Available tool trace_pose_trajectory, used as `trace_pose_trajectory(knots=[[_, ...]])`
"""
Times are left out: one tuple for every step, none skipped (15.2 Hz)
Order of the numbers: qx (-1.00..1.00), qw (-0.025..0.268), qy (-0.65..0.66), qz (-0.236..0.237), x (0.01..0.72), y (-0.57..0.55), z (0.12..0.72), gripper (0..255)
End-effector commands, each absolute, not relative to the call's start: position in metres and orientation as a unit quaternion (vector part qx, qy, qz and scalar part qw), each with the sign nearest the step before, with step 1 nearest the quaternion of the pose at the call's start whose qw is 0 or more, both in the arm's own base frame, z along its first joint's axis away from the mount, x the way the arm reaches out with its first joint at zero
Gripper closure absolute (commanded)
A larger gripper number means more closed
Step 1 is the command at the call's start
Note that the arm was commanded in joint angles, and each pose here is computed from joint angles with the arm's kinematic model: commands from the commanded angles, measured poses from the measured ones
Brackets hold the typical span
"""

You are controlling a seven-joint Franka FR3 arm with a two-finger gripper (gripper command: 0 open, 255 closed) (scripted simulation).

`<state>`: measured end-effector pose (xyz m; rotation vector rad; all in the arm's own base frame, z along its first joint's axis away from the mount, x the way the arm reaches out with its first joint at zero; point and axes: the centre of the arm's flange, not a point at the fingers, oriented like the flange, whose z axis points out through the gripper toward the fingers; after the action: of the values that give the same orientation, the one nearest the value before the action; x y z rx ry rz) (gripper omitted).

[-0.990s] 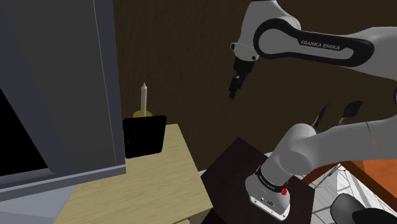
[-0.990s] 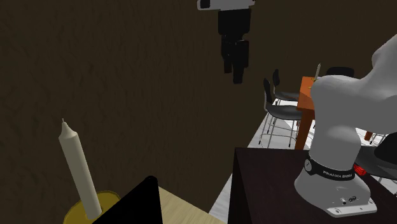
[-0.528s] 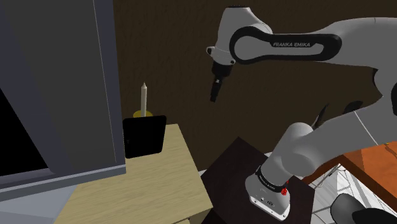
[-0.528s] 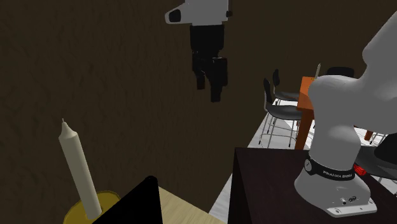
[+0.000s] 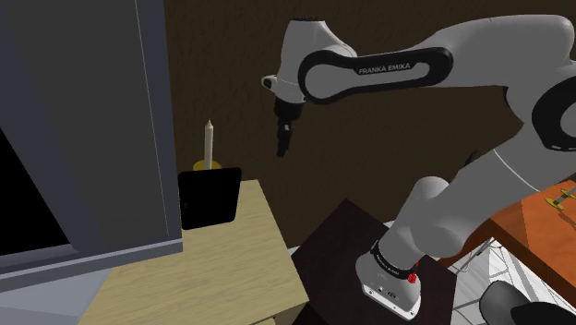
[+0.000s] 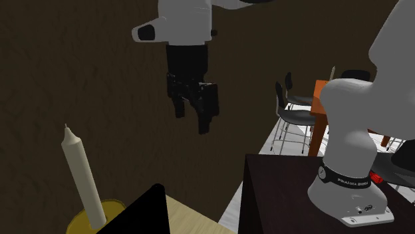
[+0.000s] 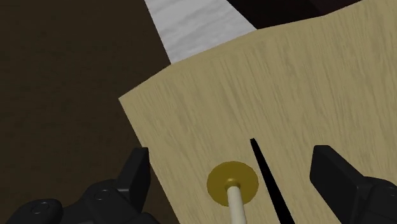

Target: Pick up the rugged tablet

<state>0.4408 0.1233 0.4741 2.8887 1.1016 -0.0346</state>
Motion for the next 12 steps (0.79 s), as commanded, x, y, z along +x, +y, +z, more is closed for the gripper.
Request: trace_pose_trajectory(knots=[[0.920, 0.019, 0.392, -0.007, 0.451, 0.145, 0.464, 0], [0.912, 0.017, 0.409, -0.005, 0.456, 0.156, 0.460, 0], [0.905, 0.014, 0.426, -0.004, 0.460, 0.167, 0.456, 0], [0.897, 0.011, 0.442, -0.002, 0.463, 0.178, 0.452, 0], [0.888, 0.008, 0.459, 0.000, 0.466, 0.189, 0.448, 0], [0.880, 0.006, 0.475, 0.002, 0.469, 0.200, 0.444, 0], [0.871, 0.003, 0.491, 0.004, 0.471, 0.212, 0.440, 0], [0.862, 0.000, 0.507, 0.005, 0.473, 0.223, 0.436, 0], [0.856, -0.001, 0.518, 0.007, 0.473, 0.231, 0.434, 0], [0.856, -0.001, 0.518, 0.007, 0.473, 0.231, 0.429, 0], [0.856, -0.001, 0.518, 0.007, 0.473, 0.231, 0.424, 0], [0.856, -0.001, 0.518, 0.007, 0.473, 0.231, 0.418, 0]])
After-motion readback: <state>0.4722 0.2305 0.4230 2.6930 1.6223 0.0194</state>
